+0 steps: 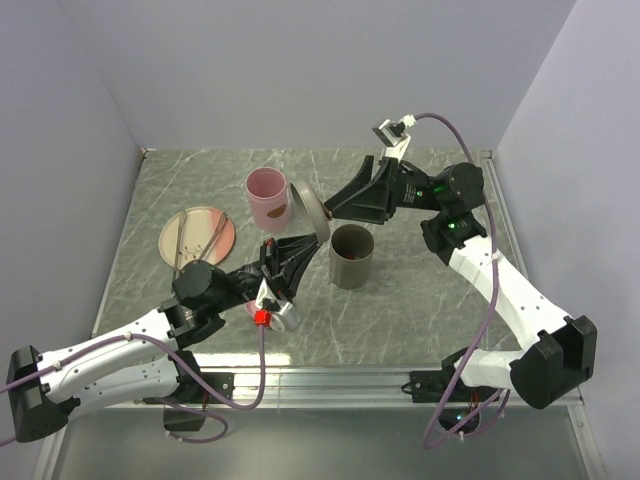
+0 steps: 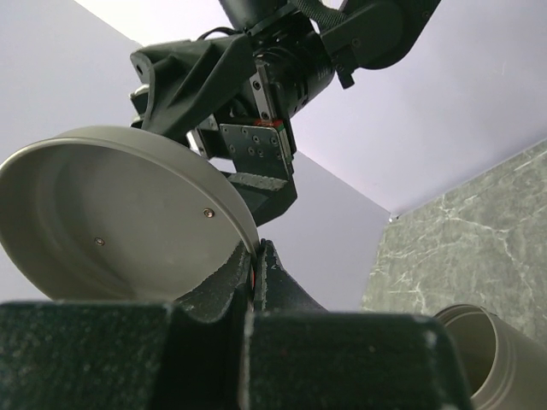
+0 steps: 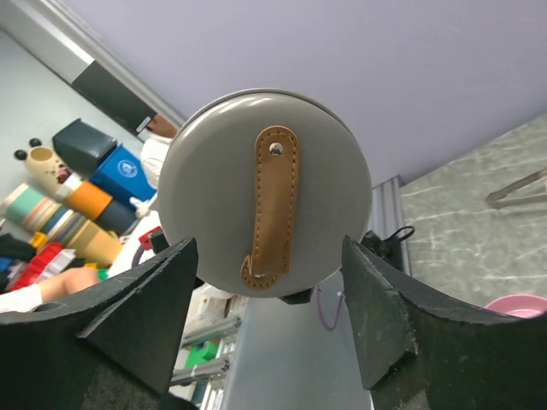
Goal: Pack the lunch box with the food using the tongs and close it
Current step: Pick up the box lid from the center of the board.
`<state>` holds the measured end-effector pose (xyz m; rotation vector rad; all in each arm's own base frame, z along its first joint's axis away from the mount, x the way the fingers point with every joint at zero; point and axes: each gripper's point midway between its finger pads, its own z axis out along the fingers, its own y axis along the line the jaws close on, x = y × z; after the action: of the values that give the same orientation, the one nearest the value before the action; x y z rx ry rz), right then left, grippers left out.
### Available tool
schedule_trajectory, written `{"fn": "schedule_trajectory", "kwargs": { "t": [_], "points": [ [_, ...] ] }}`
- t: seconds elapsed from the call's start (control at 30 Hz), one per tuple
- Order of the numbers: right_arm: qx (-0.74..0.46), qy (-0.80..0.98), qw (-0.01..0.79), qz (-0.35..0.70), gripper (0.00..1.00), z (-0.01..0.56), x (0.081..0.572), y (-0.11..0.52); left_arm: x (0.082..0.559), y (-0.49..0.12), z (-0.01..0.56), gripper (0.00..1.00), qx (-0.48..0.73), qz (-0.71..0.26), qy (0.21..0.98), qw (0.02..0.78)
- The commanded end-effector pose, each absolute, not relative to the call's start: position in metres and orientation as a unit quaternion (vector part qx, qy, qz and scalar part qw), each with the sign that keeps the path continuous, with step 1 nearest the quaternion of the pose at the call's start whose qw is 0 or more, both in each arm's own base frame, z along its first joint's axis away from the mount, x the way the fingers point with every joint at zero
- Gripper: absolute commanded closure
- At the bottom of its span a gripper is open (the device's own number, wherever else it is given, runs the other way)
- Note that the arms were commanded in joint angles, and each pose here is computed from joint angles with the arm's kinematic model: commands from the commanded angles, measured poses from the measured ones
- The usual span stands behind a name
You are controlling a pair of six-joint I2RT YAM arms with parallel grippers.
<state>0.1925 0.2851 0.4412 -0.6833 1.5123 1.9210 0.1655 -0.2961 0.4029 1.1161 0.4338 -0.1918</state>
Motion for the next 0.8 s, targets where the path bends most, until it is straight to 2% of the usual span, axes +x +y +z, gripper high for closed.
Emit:
{"fn": "schedule_trajectory", "kwargs": {
  "t": [0.0, 0.3, 0.43, 0.77],
  "points": [
    [-0.269, 0.549, 0.299, 0.733, 0.27, 0.449, 0.183, 0.29, 0.156, -0.293, 0.427, 0.99, 0.504, -0.083, 0.165, 0.843],
    [-0.26, 0.537, 0.263, 0.758, 0.46, 0.456, 0.175, 0.29, 0.152, -0.293, 0.427, 0.99, 0.5, -0.078, 0.15, 0.849],
    [-0.265, 0.536, 0.249, 0.762, 0.49, 0.455, 0.17, 0.295, 0.152, -0.295, 0.426, 0.99, 0.502, -0.08, 0.149, 0.848],
    [-0.279, 0.532, 0.247, 0.76, 0.51, 0.46, 0.167, 0.301, 0.149, -0.297, 0.417, 0.99, 0.514, -0.09, 0.152, 0.84]
  ]
}}
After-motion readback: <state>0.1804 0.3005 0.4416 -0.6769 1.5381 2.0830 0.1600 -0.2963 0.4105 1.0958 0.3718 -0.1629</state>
